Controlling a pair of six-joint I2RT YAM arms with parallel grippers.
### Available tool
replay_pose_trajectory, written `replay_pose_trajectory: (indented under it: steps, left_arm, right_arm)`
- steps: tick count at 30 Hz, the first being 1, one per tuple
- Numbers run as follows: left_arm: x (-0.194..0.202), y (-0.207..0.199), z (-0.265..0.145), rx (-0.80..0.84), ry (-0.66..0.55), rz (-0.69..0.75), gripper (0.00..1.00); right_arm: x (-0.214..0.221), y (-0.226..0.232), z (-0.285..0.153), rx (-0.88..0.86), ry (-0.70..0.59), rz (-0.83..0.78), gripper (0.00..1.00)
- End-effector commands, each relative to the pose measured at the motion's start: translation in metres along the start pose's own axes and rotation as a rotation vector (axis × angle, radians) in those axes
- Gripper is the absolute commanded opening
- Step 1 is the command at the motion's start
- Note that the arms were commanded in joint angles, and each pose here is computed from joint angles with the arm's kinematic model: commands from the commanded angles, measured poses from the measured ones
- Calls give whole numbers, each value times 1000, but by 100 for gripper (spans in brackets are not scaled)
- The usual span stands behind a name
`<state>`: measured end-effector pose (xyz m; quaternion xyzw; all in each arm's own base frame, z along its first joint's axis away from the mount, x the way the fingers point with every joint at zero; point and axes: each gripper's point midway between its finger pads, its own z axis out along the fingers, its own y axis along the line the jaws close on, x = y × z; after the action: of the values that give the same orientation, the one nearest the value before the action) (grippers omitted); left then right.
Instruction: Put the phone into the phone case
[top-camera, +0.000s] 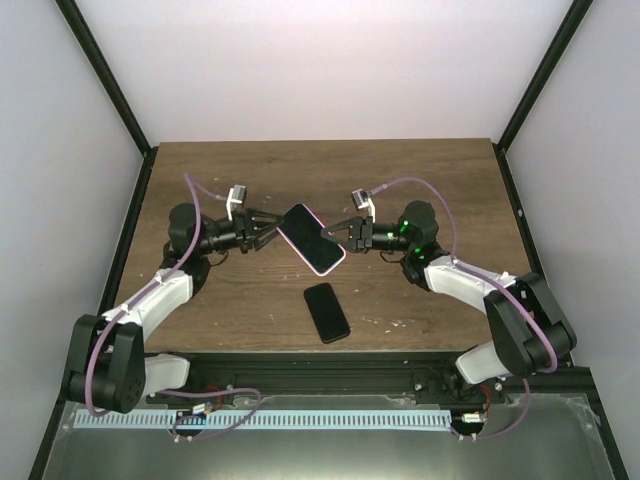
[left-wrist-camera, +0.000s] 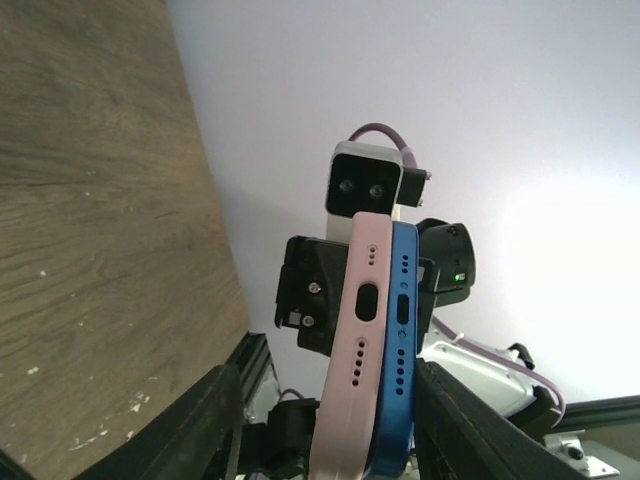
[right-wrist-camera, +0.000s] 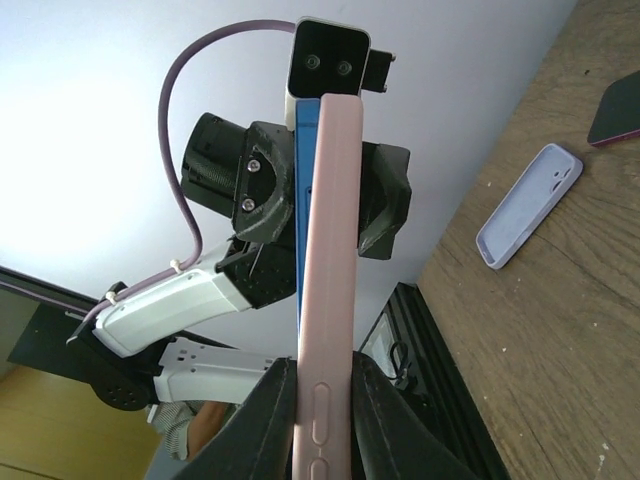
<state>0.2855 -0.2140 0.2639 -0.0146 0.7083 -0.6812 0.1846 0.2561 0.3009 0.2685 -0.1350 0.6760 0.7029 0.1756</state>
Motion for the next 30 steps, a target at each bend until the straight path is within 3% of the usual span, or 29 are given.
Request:
replay_pose_trajectory:
  steps: [1,7,12,18,24,30]
  left_arm:
    - [2,-10,6,49,12,18,45]
    - [4,-6,7,45,17,4,11]
    - [7,-3,9,39,54,40,0]
    - [16,-3,10,40,146,100,0]
    - [26,-13,9,81,228,148,0]
    - [36,-15,11,88,289,175,0]
  right_arm:
    - [-5,22,2,-63,-16,-78,15]
    - [1,15,1,-51,-11,-64,15]
    - [14,2,-2,-11,25,-56,25]
    - [19,4,-5,29,63,-91,45]
    - [13,1,-1,84,100,-97,55]
    - [7,3,6,70,138,-98,57]
